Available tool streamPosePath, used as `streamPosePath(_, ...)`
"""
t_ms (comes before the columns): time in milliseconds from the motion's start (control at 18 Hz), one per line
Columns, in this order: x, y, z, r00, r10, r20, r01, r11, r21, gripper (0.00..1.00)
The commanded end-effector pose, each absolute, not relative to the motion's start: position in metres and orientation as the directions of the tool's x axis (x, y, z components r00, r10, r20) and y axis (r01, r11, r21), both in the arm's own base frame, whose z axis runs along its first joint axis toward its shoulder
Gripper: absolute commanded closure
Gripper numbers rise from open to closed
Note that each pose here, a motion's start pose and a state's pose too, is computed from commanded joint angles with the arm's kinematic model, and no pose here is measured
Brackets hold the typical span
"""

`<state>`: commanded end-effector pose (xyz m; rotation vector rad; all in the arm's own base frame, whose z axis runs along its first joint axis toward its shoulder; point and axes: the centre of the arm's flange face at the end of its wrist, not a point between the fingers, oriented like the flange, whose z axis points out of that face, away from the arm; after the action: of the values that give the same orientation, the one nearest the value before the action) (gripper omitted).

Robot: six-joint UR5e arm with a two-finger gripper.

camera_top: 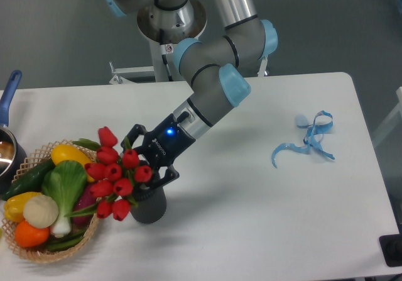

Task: Pick up the flowers from the vase
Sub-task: 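Lower the gripper around the tulip stems and close it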

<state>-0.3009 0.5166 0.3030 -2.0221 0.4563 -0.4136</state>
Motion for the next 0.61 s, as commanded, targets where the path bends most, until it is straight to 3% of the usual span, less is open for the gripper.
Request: streamPosePath(611, -0.307, 0.508, 0.328, 0.872, -0.483, 0.083, -0.115, -0.366, -0.923, 0.86)
